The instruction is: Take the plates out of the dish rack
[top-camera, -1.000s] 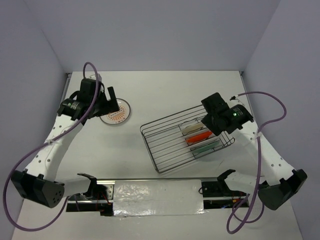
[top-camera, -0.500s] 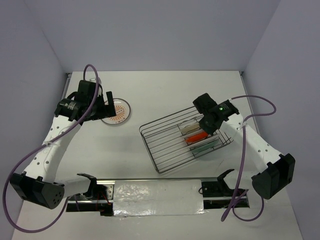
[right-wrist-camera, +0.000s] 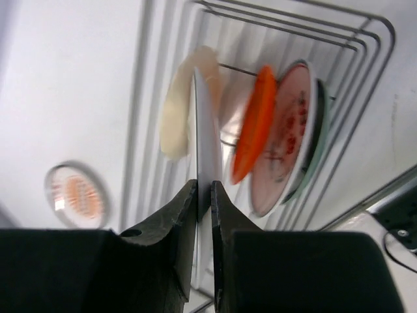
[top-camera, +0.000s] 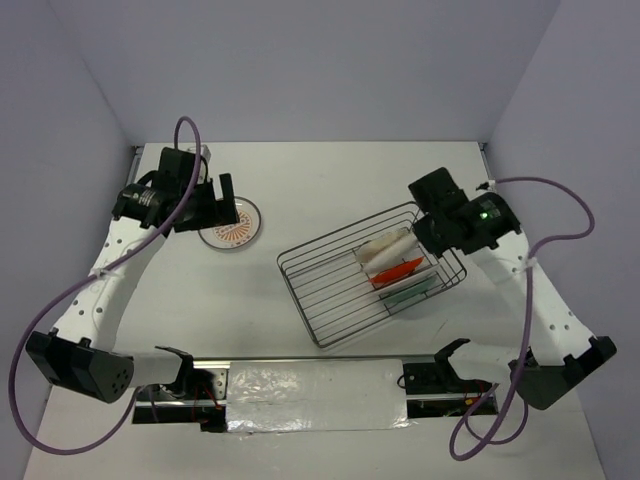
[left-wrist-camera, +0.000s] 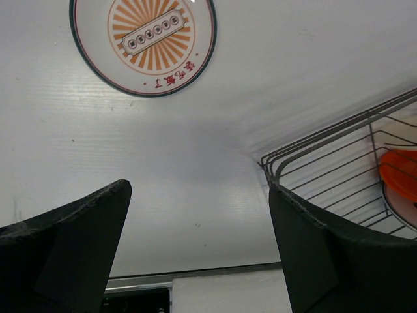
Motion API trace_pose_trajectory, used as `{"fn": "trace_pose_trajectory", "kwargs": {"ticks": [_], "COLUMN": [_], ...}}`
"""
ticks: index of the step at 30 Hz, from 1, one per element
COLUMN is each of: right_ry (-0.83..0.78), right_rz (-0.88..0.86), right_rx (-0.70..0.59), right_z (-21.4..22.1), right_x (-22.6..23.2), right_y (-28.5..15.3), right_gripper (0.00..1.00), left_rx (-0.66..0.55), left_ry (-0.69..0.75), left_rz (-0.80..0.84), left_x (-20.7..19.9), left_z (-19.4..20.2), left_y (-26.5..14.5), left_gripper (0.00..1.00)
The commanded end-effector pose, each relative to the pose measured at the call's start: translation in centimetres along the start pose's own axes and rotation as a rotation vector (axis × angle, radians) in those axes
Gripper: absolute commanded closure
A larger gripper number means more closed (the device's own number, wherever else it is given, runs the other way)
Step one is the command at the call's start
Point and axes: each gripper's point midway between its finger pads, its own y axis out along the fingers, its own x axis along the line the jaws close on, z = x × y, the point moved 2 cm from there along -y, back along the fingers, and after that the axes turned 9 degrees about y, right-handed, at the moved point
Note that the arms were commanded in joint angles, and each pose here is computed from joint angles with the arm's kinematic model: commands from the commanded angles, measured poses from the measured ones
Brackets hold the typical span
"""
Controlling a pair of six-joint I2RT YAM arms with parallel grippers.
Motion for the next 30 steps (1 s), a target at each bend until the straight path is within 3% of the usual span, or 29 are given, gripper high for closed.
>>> {"fn": "trace_pose_trajectory", "kwargs": {"ticks": [1,3,5,6,8,9,11,12,14,15,17,27,28,30], "right_ry": [0.039,-0.001,-0.044,-0.072,-0.193,-0.332,-0.386,-0.52,-0.542,-0.573,-0.551,-0.556,-0.566,-0.561], "right_rz": [-0.177,-0.219,-0.276,-0.303,-0.423,-0.479,-0.648,-0.722,-0.923,-0.983,-1.115,-1.277,-1.287,-1.289], "right_rx": [-0.089,-0.074,-0.064,-0.046,-0.058,-0.023,-0.039,0.005,-0.031,-0.038,-0.059,0.048,0.075,0.112], "right_z": [-4.5,-4.7,-5.1,-4.9,-4.7,-3.5,-3.4,-1.6,-1.4,-1.0,-1.1,1.6,2.2,2.8], "right_x": [2.5,3.3,3.8,4.1,6.1,6.1,8.4,8.6,10.8,10.3,11.4,14.8,15.0,15.7], "right_y": [-5.8,-7.0,-8.4,-8.7,-9.2,-8.9,-10.3,-9.8,-11.8,-12.2,-14.0,-14.6,-14.5,-14.1], "right_gripper": [1.0,1.0,1.0,1.0,1.0,1.0,1.0,1.0,1.0,1.0,1.0,1.0,1.0,1.0], "left_rx": [-0.065,-0.119,-0.123,-0.181,-0.174,-0.223,-0.172,-0.23,-0.175,-0.218,-0.211,-0.078,-0.065,-0.055], "left_ry": [-0.011,-0.028,-0.039,-0.037,-0.063,-0.06,-0.104,-0.08,-0.083,-0.048,-0.014,0.012,0.005,-0.006], "left_rz": [0.098,0.168,0.331,0.418,0.655,0.735,0.882,0.955,1.097,1.152,1.185,0.928,0.923,0.964], "left_x": [-1.9,-3.3,-6.0,-7.4,-10.8,-11.9,-13.6,-14.4,-15.6,-16.1,-16.6,-15.4,-15.2,-15.6], "left_z": [-2.7,-4.8,-6.1,-7.7,-8.3,-9.4,-8.8,-9.9,-9.0,-9.5,-9.2,-6.1,-5.7,-5.6], "left_y": [-1.1,-2.2,-3.0,-3.8,-5.3,-5.2,-5.4,-5.9,-6.7,-7.6,-8.1,-3.1,-2.8,-3.3], "left_gripper": [0.0,0.0,0.0,0.0,0.0,0.0,0.01,0.01,0.01,0.01,0.02,0.12,0.17,0.39]}}
